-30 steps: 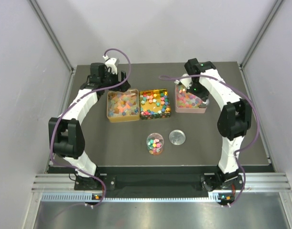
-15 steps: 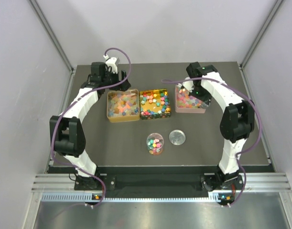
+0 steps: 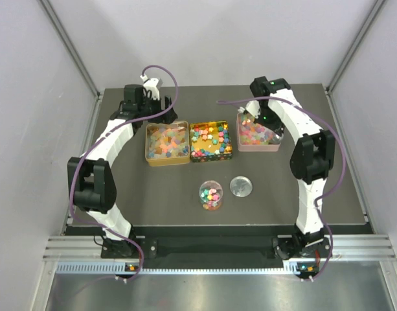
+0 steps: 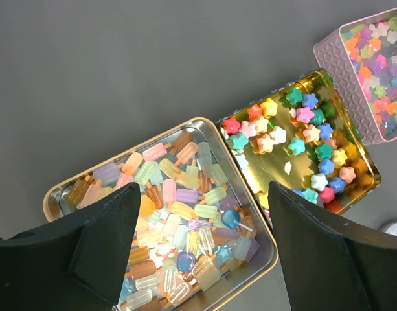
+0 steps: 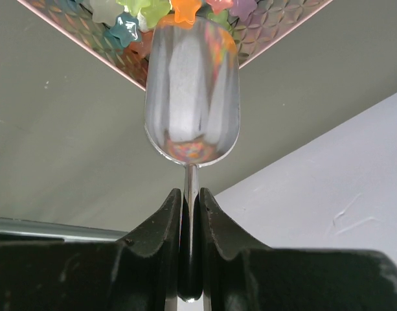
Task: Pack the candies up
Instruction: Scoop the fake candies from the storage box.
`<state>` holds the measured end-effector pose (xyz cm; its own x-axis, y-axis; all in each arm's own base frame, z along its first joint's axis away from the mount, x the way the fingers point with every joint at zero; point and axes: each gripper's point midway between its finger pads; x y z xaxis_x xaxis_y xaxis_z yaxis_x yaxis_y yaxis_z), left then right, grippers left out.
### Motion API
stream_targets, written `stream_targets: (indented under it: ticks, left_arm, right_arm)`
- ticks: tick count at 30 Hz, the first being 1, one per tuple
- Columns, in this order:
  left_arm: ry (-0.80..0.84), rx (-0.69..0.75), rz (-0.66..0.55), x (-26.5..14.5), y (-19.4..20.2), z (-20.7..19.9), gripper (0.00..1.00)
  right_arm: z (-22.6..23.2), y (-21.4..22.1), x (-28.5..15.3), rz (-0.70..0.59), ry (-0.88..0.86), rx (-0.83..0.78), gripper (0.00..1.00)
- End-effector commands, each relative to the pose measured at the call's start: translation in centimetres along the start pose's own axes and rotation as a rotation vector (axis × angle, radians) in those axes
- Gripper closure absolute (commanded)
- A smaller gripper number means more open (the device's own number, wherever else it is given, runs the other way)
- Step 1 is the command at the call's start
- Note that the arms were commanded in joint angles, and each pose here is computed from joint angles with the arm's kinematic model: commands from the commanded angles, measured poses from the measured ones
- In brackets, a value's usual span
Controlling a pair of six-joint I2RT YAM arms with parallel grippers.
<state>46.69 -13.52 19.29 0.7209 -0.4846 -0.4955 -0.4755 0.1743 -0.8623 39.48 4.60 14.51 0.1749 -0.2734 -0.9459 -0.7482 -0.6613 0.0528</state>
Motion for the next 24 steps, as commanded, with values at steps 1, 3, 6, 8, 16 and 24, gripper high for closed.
stream_targets:
  ticks: [1,3,6,8,16,24]
  left_arm:
    - [-0.023,0.028,-0.048,-1.1,-2.2,0.3,0.16]
    - [-0.027,0.022,-0.04,-1.0,-2.0,0.4,0.16]
    - [-0.027,0.023,-0.043,-1.1,-2.3,0.4,0.16]
    - [-0.03,0.024,-0.039,-0.9,-2.3,0.4,0.16]
    - [-0.027,0.031,-0.025,-0.3,-2.0,0.2,0.16]
    - [-0.032,0.064,0.008,0.3,-2.2,0.7,0.16]
  right_arm:
    - [3.9,-1.7,2.2,0.022,-0.2,-0.035,1.0]
    - [3.6,-2.7,2.0,-0.006,-0.188,-0.041,1.0]
    - [2.7,-4.3,1.4,-0.054,-0.158,-0.048,1.0]
    - [2.5,-5.0,1.1,-0.07,-0.138,-0.063,1.0]
    - [1.9,-5.6,-0.9,-0.108,-0.079,-0.113,1.0]
    - [-2.9,-5.1,-4.3,-0.164,0.116,-0.213,1.0]
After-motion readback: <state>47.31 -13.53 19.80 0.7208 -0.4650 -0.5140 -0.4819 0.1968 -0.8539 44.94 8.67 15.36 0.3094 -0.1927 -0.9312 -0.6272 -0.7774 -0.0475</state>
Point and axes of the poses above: each gripper's point midway between its finger pads, its own x axis out along the fingers, its own z axis along the line the jaws close on, y = z × x, and after that the axes turned 11 degrees about x, right-handed
